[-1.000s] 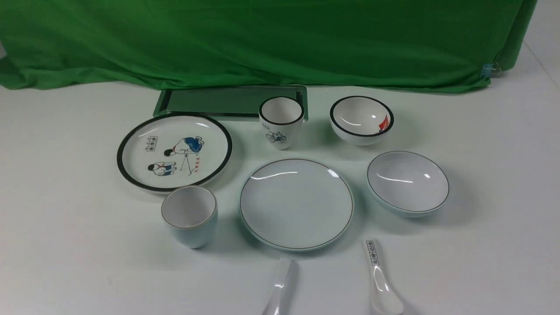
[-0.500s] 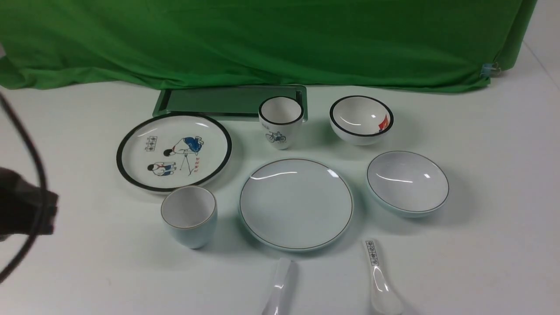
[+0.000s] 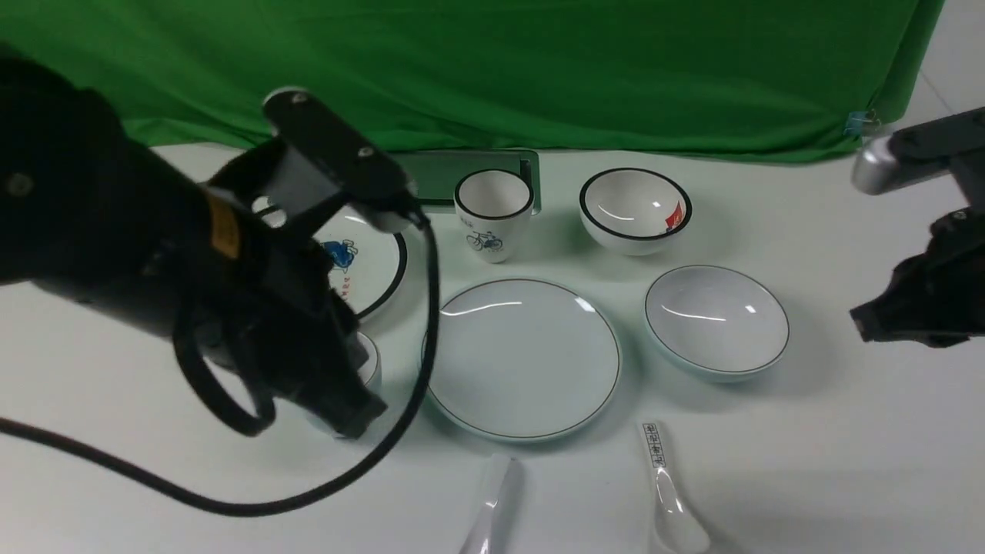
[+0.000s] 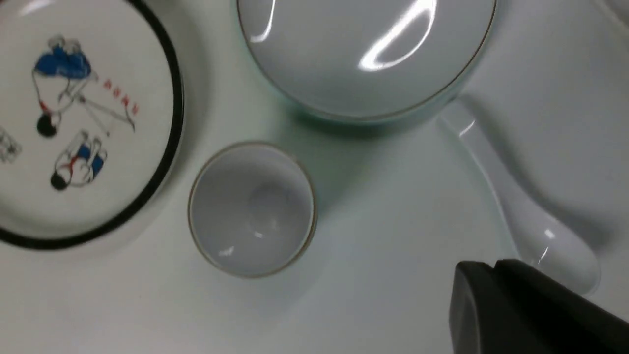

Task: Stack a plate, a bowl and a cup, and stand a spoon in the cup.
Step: Use the right arm to grab a blue rice bowl

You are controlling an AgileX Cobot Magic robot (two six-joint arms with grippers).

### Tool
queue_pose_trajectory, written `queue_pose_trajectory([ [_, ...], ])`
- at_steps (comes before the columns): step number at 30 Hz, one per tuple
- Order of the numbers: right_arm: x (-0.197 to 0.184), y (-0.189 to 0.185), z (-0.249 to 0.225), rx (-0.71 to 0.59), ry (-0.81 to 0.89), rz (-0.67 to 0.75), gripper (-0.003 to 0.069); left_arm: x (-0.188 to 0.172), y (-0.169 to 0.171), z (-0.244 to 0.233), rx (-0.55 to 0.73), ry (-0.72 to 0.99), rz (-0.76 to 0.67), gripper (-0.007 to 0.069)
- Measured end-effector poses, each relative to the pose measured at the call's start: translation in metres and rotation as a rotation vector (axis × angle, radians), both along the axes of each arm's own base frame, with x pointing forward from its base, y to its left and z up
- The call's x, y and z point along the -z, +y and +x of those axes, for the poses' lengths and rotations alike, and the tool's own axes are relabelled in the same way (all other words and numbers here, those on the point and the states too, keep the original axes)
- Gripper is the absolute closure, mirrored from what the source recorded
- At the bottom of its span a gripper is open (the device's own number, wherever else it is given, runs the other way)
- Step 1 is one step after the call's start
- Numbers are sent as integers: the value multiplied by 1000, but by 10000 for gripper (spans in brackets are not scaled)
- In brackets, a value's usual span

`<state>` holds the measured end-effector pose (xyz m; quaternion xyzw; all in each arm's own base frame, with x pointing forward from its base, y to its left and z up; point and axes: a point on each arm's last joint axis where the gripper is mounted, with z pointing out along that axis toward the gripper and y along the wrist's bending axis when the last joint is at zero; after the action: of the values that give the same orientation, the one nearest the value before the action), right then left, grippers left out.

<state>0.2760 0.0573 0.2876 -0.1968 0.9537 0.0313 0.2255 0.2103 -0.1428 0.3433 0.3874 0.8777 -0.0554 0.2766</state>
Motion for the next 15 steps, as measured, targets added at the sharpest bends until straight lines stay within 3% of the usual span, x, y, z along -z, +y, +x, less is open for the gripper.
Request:
queue_pose_trajectory([
  [3, 15, 3, 18, 9, 41, -4, 620, -3, -3, 1, 4, -18, -15, 654],
  [10, 61, 5, 64, 119, 32, 31, 266, -4, -1, 3, 3, -43, 4, 654],
  [13, 79, 2, 76, 164, 16, 45, 186, -5, -1, 5, 5, -67, 1, 654],
  [15, 92, 2, 85, 187, -2, 54, 174, -7, -2, 7, 11, -93, -8, 654],
])
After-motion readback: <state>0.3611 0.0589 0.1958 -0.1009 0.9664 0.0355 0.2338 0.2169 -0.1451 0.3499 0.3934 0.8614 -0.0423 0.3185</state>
